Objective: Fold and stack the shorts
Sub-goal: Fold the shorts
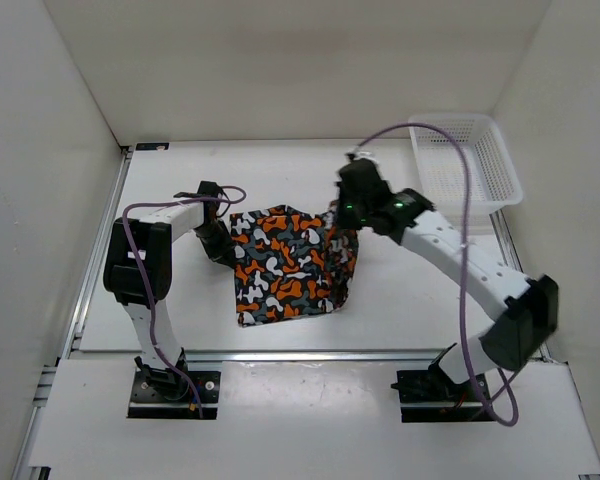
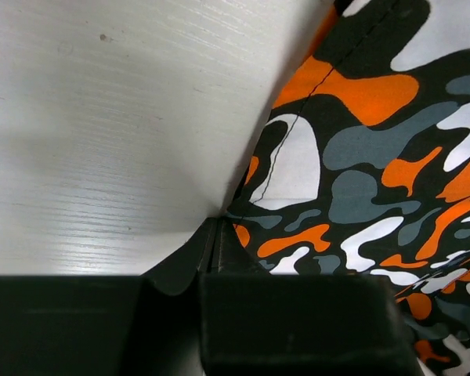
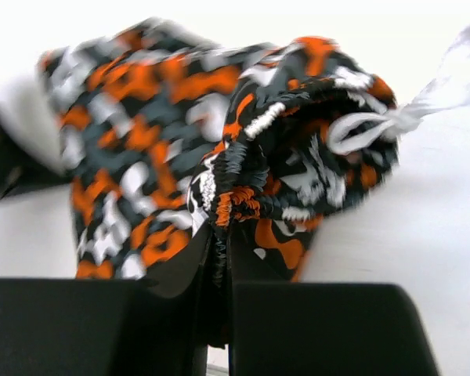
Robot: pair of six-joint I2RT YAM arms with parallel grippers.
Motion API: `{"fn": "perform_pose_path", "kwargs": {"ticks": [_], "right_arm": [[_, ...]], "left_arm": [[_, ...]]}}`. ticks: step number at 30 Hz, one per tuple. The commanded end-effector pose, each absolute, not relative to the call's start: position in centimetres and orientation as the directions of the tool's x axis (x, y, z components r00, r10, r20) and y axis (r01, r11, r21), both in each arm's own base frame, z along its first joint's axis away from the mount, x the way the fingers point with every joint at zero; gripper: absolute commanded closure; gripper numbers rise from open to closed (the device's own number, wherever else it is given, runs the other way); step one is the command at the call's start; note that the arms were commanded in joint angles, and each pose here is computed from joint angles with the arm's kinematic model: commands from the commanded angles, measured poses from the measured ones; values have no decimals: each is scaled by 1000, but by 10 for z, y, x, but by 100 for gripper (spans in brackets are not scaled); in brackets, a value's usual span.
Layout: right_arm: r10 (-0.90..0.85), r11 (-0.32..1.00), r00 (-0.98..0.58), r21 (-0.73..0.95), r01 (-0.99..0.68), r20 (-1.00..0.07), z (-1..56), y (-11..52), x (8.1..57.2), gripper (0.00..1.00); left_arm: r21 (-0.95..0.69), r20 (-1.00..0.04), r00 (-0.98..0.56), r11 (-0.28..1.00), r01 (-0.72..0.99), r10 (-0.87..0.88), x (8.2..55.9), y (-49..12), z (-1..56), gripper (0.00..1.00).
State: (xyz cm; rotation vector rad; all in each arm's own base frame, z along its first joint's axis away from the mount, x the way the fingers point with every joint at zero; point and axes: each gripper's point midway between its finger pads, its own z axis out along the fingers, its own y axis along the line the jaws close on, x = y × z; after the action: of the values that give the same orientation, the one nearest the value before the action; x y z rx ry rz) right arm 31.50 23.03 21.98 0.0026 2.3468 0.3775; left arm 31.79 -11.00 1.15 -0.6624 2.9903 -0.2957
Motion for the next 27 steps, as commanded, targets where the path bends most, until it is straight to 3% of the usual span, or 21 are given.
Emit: {"fn": "perform_pose_path", "kwargs": {"ticks": [1,11,27], "right_arm": [[-83,947,-705,165,-276,-704,216,298,297,100],[-363,852,-656,49,-521,-662,165,413,259,100],[-385,837,-639,39,-545,-666,152,453,273,100]], "left_arm": [[-202,-37,-910,895,-397,-413,320,-110,5,90],[-215,-52,-905,890,-403,-422,320,-111,12,90],[-210,-45,-902,886,-413,-430,318,-107,10,90]]}}
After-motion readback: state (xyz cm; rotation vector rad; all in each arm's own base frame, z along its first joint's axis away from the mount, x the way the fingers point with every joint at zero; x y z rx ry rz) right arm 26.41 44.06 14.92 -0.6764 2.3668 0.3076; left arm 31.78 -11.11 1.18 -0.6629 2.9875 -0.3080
